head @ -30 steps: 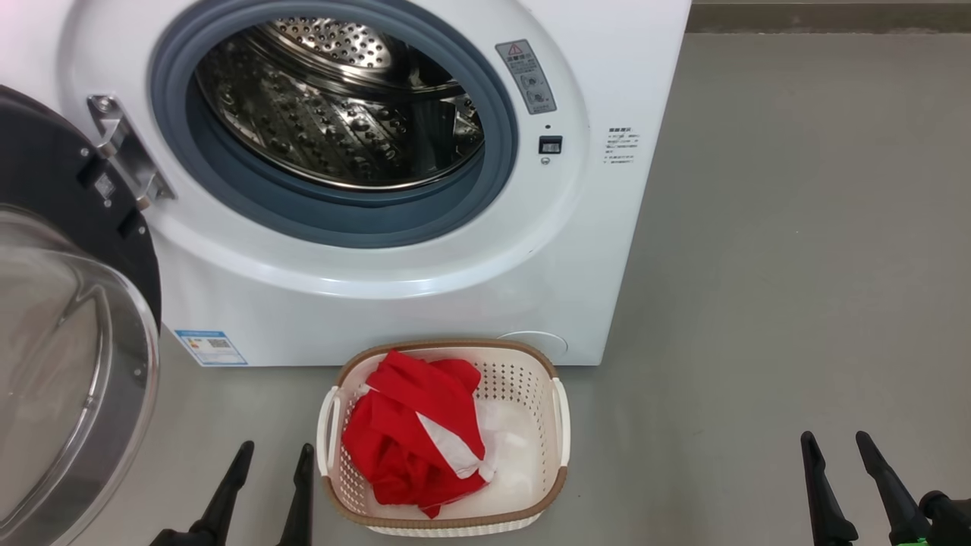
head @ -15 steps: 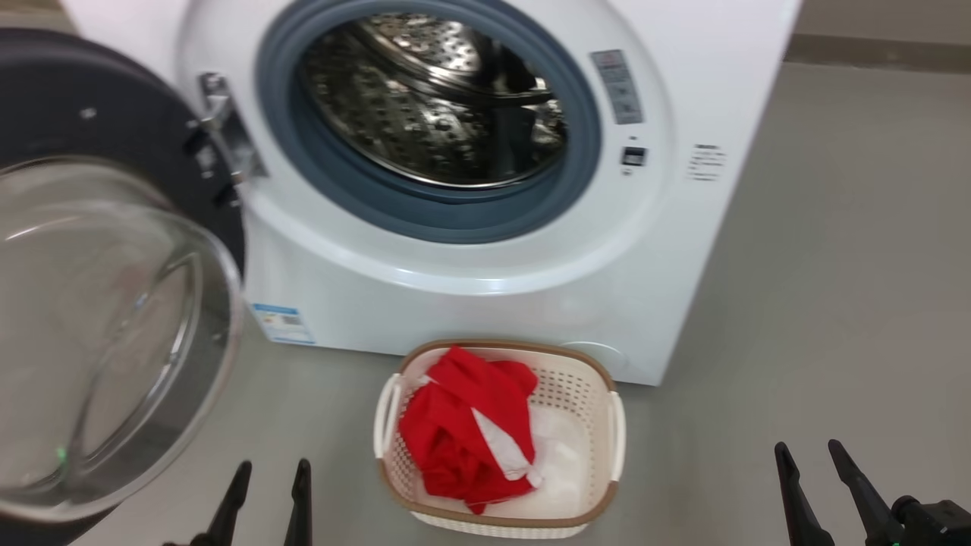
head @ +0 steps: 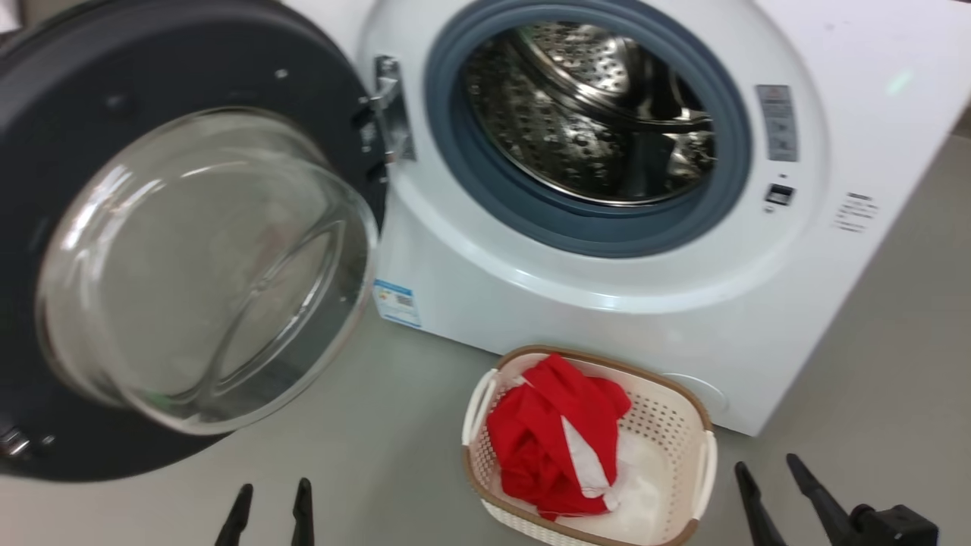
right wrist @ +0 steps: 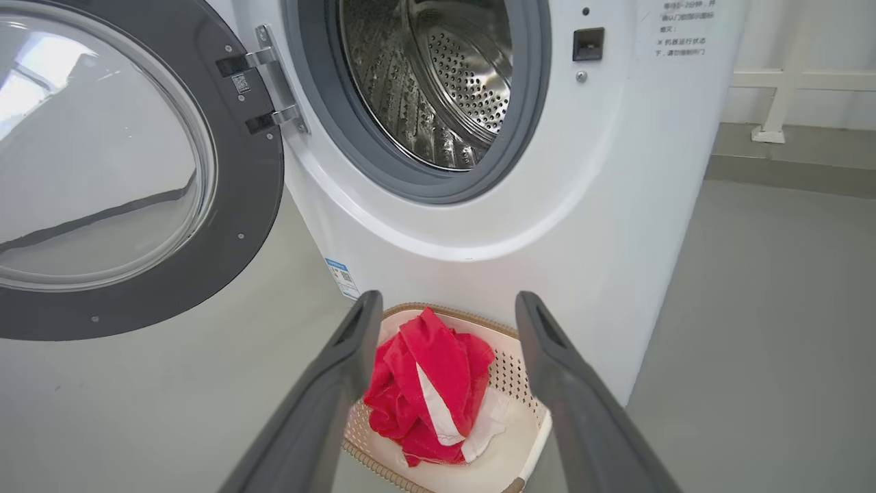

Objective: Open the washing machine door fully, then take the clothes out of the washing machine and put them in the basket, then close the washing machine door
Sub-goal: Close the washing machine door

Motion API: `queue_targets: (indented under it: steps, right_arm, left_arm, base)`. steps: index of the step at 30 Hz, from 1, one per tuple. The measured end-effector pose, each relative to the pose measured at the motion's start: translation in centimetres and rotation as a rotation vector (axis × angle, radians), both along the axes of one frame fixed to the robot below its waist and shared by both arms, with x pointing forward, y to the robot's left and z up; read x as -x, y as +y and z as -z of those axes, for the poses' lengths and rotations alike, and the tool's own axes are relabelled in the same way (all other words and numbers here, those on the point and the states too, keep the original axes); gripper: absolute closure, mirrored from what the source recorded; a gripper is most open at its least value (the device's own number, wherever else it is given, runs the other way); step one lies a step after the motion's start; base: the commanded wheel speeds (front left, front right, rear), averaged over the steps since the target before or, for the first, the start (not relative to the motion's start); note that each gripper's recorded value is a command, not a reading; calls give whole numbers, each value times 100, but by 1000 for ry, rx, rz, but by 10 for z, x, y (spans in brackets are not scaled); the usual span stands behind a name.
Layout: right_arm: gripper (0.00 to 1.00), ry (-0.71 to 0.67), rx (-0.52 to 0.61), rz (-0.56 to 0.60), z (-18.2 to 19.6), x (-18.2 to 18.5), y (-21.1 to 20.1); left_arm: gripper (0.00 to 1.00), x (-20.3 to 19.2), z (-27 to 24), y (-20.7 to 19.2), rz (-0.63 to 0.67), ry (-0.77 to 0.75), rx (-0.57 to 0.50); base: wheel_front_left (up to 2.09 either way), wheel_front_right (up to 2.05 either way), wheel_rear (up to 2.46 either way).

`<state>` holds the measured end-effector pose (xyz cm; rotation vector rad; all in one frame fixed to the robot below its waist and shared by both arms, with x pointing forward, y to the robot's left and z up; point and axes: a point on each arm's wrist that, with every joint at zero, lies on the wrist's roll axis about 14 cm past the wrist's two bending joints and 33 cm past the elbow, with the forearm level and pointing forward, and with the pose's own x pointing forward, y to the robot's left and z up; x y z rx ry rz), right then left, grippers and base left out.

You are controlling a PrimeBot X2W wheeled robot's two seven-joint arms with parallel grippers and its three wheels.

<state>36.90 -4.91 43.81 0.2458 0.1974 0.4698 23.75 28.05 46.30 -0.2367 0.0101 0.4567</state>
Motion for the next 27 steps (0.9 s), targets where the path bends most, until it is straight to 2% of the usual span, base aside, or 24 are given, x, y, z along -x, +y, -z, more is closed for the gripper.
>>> queue_targets:
  steps: [6,14,27]
  right_arm:
    - [0,-13,9,-133,-2,-4,39]
    - [0,1,-1,-254,1,2,72]
    - [0,4,-9,-283,1,1,81]
  left_arm:
    - [0,28,-1,23,-129,0,12]
    - [0,47,-3,38,-231,-7,33]
    - [0,53,-5,40,-263,-18,55]
  base:
    - [0,0,0]
    - [0,0,0]
    - [0,0,0]
